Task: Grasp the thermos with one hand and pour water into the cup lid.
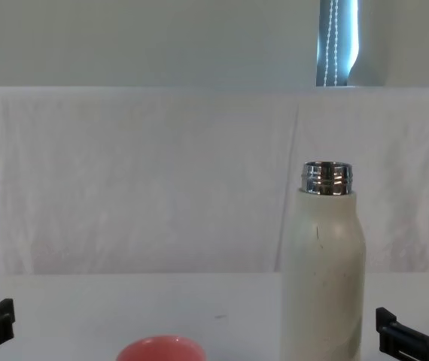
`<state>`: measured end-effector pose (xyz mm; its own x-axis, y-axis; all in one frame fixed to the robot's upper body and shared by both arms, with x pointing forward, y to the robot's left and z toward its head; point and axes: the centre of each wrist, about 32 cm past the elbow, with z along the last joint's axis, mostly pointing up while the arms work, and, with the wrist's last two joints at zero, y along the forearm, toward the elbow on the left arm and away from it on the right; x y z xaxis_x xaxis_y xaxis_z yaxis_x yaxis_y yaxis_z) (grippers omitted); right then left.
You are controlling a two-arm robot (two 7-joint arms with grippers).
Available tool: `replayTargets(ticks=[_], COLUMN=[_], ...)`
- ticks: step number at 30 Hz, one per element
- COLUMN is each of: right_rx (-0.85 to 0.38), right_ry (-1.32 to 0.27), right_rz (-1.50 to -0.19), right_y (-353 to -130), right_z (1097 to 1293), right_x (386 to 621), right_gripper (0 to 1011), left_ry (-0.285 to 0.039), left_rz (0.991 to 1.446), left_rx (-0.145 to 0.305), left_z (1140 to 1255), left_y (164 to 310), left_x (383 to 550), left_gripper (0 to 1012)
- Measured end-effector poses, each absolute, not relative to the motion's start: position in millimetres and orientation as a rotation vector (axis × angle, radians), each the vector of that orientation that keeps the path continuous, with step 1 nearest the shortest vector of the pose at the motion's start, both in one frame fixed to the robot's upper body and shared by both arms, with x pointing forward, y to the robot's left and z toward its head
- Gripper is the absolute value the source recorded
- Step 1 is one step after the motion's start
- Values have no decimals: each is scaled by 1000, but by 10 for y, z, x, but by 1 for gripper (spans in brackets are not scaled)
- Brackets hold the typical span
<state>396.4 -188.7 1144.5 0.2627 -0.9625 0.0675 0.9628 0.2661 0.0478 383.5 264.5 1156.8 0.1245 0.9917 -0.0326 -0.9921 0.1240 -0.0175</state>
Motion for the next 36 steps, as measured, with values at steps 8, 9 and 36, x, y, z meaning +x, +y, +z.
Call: replayTargets(ticks=[8, 9, 36], right_rx=[-3, -3, -3], right_ry=[-89, -89, -89], right_rz=[-1302, -1302, -1302], right_y=[-1887, -1887, -1887], right_z=[11445, 11445, 11445], right_x=[3964, 3964, 3964], right_gripper=[1003, 1003, 1003], left_ry=[14, 14, 14], left_rz=[1446, 1446, 1446], left_rx=[-38, -38, -38], left_z=[11568, 11568, 11568], left_y=[2645, 2645, 2645], left_x=[3835, 3835, 3835], left_gripper=[1001, 1001, 1001])
